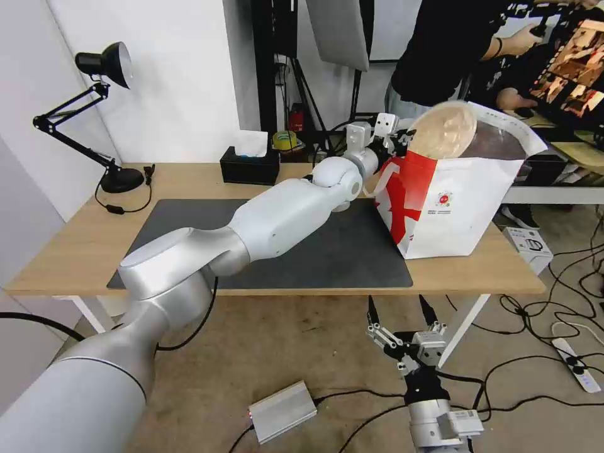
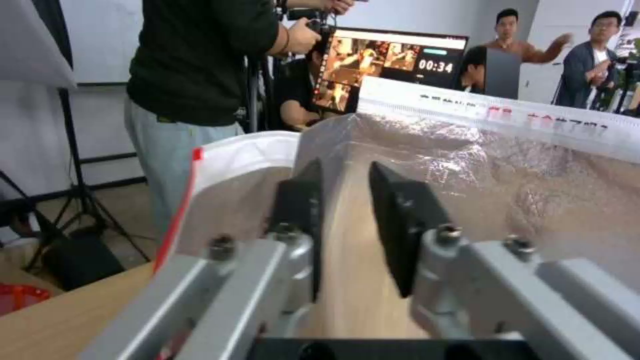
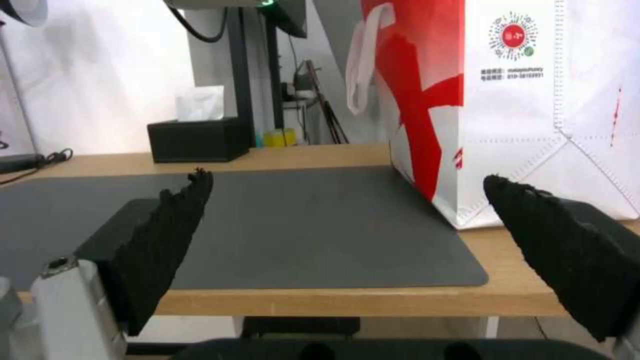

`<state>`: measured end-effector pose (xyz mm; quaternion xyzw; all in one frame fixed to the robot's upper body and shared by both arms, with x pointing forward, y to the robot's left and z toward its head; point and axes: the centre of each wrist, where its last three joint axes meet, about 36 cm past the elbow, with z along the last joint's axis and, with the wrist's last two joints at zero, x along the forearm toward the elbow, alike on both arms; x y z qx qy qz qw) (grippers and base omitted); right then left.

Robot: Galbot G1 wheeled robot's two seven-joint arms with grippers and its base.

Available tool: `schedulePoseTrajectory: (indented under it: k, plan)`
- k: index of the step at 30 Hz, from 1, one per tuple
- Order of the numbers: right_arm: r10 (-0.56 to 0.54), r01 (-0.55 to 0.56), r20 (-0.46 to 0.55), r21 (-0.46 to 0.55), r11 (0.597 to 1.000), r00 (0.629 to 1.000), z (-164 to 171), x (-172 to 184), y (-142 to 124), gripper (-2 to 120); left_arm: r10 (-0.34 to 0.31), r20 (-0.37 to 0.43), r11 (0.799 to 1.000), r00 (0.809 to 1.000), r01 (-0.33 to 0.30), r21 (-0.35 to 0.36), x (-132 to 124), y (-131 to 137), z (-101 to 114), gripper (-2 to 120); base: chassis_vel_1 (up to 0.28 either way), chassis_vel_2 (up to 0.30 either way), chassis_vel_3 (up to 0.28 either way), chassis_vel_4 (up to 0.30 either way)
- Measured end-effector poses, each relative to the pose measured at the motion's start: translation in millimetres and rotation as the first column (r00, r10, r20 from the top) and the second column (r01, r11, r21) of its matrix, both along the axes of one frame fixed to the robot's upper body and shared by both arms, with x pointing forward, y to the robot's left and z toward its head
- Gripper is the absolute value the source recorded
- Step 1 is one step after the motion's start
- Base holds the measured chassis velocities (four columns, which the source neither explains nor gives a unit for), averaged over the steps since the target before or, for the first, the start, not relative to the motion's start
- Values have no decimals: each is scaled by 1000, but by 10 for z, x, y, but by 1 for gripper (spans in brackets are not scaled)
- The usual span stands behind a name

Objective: Pick up the trash from the table and place it into the takeout bag.

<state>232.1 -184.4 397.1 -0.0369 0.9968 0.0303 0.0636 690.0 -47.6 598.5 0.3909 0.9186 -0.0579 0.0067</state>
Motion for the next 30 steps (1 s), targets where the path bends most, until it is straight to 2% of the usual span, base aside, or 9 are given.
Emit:
schedulePoseTrajectory:
  k: [1, 10, 11, 14, 15, 19, 24, 27, 30]
  plan:
    - [0, 0, 0, 0, 1000, 1000, 0, 0, 0, 100, 0, 0, 1000, 1000, 0, 0, 0, 0, 0, 29, 0, 0, 0, 0]
    - [0, 0, 0, 0, 1000, 1000, 0, 0, 0, 100, 13, 10, 1000, 1000, -13, 8, 28, 74, 0, 66, 0, 0, 0, 0]
    - [0, 0, 0, 0, 1000, 1000, 0, 0, 0, 100, 13, 10, 1000, 1000, -13, 8, 28, 74, 0, 66, 0, 0, 0, 0]
    - [0, 0, 0, 0, 1000, 1000, 0, 0, 0, 100, 14, 13, 1000, 1000, -14, 0, 23, 84, 24, 81, 0, 0, 0, 0]
    - [0, 0, 0, 0, 1000, 1000, 0, 0, 0, 100, 14, 13, 1000, 1000, -14, 0, 23, 84, 24, 81, 0, 0, 0, 0]
    - [0, 0, 0, 0, 1000, 1000, 0, 0, 0, 100, 12, 35, 999, 999, -11, -34, -85, 200, 158, 98, 0, 0, 0, 0]
    - [0, 0, 0, 0, 1000, 1000, 0, 0, 0, 100, 58, 65, 997, 996, -54, -51, -116, 423, 230, 100, 0, 0, 0, 0]
    - [0, 0, 0, 0, 1000, 1000, 0, 0, 0, 100, 152, 142, 987, 978, -143, -75, -121, 685, 305, 100, 0, 0, 0, 0]
    - [0, 0, 0, 0, 1000, 1000, 0, 0, 0, 100, 190, 167, 980, 967, -178, -86, -160, 833, 352, 100, 0, 0, 0, 0]
